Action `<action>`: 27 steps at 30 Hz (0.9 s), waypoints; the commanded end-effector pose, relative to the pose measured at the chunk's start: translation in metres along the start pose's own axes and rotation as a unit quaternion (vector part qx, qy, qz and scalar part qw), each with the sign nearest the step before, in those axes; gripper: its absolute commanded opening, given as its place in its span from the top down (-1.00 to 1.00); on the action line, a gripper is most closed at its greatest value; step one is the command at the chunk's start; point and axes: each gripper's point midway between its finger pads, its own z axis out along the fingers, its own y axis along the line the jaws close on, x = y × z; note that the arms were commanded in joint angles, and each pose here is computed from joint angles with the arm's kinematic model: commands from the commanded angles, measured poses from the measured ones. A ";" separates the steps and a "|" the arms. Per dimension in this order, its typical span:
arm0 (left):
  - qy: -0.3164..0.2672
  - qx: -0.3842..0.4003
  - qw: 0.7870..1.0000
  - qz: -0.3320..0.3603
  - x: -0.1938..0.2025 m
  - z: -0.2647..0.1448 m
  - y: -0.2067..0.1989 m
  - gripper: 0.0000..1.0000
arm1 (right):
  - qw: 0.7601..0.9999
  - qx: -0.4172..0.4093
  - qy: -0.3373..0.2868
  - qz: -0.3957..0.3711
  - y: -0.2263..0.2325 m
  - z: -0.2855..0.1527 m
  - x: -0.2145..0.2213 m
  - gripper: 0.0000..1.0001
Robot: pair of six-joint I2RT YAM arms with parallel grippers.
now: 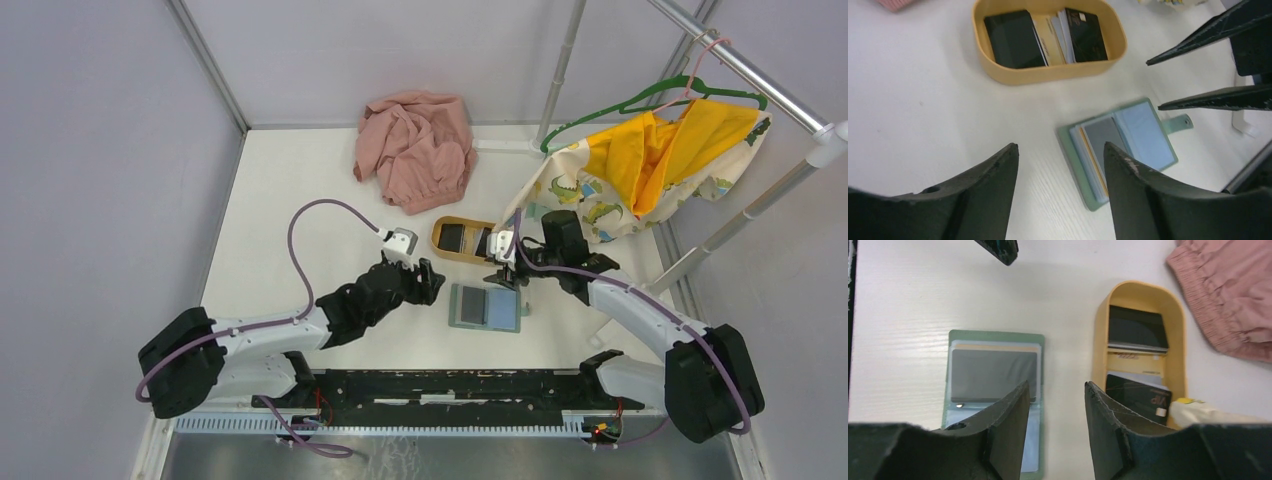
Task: Put the credit cards into the card holder
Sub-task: Pick up the credit card from the storage box.
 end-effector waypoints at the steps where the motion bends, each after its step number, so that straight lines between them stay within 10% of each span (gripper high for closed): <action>1: -0.095 -0.065 0.993 0.016 -0.063 0.010 0.018 -0.44 | 0.996 0.054 -0.023 -0.061 -0.041 -0.012 -0.044 -0.03; 7: -0.190 -0.041 0.981 -0.016 -0.124 0.019 0.033 -0.67 | 0.991 0.090 -0.040 -0.089 -0.093 -0.017 -0.092 -0.10; 15: -0.159 -0.009 0.987 0.004 -0.138 0.061 0.049 -0.99 | 0.992 0.103 -0.074 0.019 -0.132 0.004 -0.112 -0.11; 27: -0.080 0.035 0.996 0.013 -0.074 0.102 0.050 -0.71 | 0.920 0.186 -0.065 0.338 -0.153 0.056 -0.035 -0.15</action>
